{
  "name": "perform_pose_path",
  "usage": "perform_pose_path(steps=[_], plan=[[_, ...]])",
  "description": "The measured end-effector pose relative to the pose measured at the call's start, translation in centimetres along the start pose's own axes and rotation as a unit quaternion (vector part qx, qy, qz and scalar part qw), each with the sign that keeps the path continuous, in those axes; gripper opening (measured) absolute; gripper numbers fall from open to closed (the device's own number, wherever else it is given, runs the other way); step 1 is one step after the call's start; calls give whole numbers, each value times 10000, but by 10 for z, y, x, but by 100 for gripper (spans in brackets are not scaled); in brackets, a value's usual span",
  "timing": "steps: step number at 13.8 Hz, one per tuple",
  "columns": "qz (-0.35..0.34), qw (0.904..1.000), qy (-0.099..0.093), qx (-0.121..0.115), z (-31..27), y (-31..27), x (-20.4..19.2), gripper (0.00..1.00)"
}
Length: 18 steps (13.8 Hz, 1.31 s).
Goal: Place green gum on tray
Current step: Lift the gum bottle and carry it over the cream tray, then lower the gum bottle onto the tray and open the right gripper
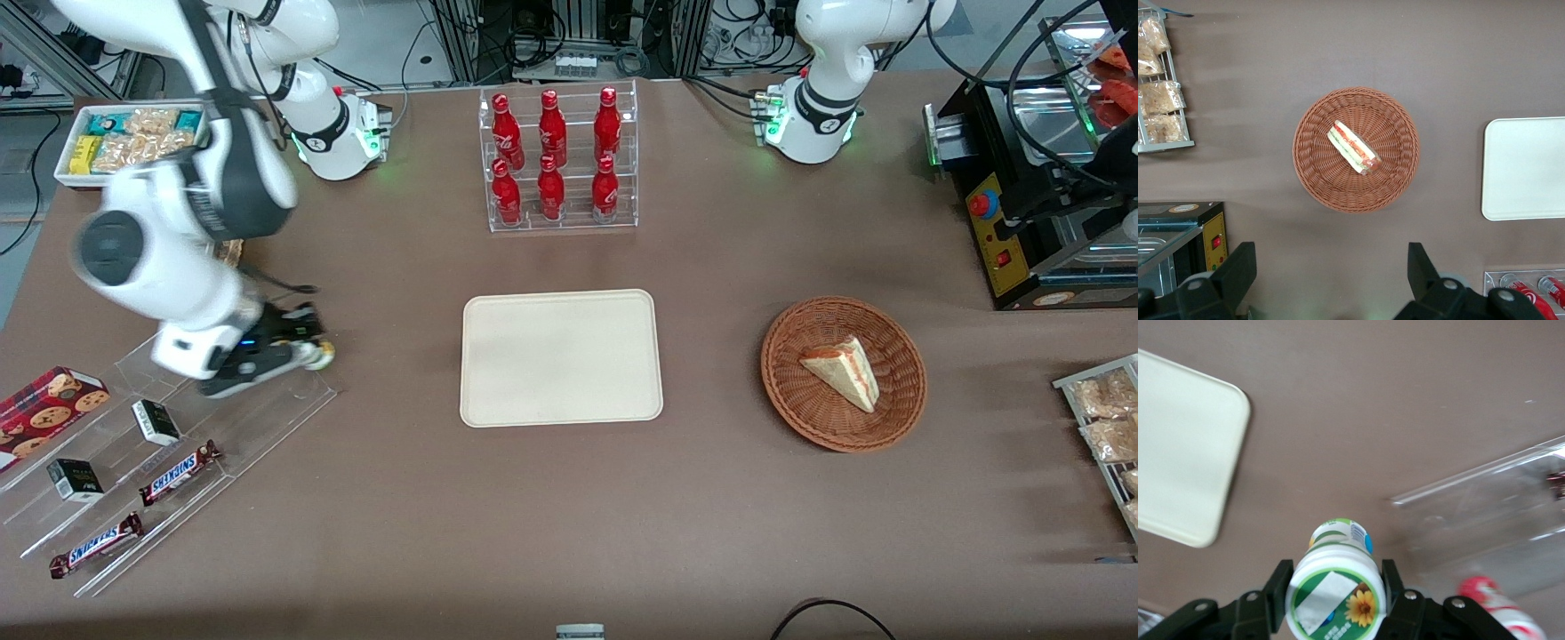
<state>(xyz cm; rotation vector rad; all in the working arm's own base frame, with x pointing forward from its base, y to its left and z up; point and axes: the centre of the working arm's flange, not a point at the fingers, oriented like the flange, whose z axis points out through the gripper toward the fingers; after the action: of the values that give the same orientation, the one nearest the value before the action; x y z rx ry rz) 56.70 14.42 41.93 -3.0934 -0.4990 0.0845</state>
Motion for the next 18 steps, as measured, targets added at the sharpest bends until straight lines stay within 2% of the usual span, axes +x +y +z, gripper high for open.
perform_pose_path(steps=[3, 5, 8, 12, 16, 18], plan=[[500, 9987, -46, -53, 13, -60, 20, 59], [823, 9966, -8, -84, 20, -93, 38, 59], [1254, 9921, -9, 77, 32, -136, 61, 59], [1688, 9856, -14, 35, 66, -202, 84, 59], [2009, 9794, 173, 65, 102, -253, 94, 59], [2088, 9777, 209, 65, 120, -272, 92, 59]])
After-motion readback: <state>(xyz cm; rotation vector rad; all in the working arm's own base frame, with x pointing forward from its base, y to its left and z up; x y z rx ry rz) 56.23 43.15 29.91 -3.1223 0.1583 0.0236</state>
